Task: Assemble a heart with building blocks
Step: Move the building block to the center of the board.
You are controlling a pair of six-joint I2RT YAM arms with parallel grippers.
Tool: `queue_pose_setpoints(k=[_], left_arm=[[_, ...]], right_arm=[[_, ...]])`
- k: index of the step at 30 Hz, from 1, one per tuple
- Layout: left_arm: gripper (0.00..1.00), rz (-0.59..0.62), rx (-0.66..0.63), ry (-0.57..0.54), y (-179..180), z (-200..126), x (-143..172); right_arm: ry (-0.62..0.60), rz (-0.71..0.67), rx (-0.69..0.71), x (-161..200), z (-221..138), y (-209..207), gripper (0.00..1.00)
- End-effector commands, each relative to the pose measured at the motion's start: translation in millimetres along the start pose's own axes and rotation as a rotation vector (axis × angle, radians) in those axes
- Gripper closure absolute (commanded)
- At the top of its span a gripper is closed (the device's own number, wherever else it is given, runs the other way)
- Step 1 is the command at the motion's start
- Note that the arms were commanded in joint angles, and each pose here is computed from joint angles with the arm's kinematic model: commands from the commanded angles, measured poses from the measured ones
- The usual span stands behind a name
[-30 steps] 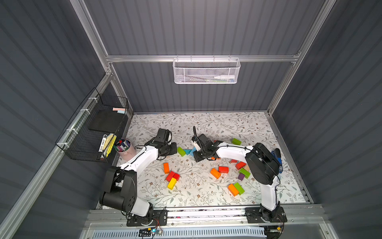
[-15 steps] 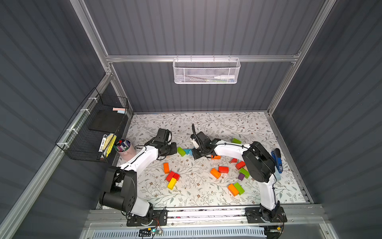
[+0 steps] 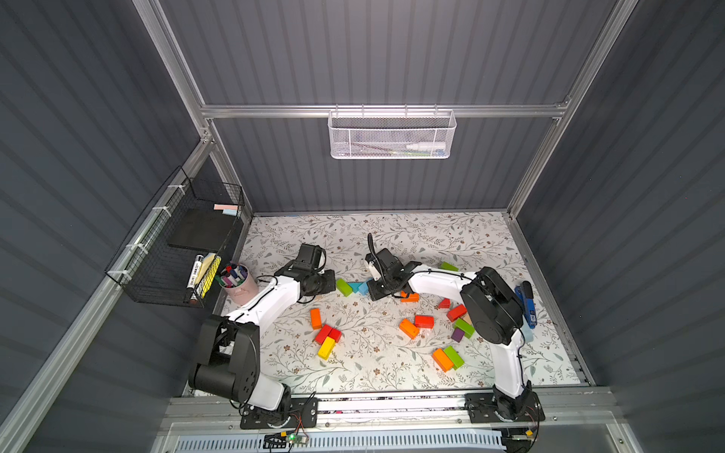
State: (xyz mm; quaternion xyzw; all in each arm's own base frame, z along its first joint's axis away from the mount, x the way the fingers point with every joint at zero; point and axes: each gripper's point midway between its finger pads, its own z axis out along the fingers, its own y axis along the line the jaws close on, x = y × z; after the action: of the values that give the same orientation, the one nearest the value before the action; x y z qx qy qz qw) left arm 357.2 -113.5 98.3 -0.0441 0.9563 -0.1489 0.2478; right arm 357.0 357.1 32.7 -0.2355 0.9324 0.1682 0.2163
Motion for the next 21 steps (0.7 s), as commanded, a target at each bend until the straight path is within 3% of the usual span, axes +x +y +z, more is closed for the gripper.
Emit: queue_pose_setpoints(k=[1,14,21], left_arm=[[0.97,0.016,0.006,-0.017,0,-7,-2],[0.97,0.022,0.01,-0.008,1,-5,2],[0.97,0.018,0.012,0.025,3,3,11]], right_arm=[[0.018,-0.012,0.021,4,1,-8,1.0],[0.015,-0.025,0.012,0,-8,-7,1.0],[-0.002,-0.027,-0.144,-2,-28,25,1.0]])
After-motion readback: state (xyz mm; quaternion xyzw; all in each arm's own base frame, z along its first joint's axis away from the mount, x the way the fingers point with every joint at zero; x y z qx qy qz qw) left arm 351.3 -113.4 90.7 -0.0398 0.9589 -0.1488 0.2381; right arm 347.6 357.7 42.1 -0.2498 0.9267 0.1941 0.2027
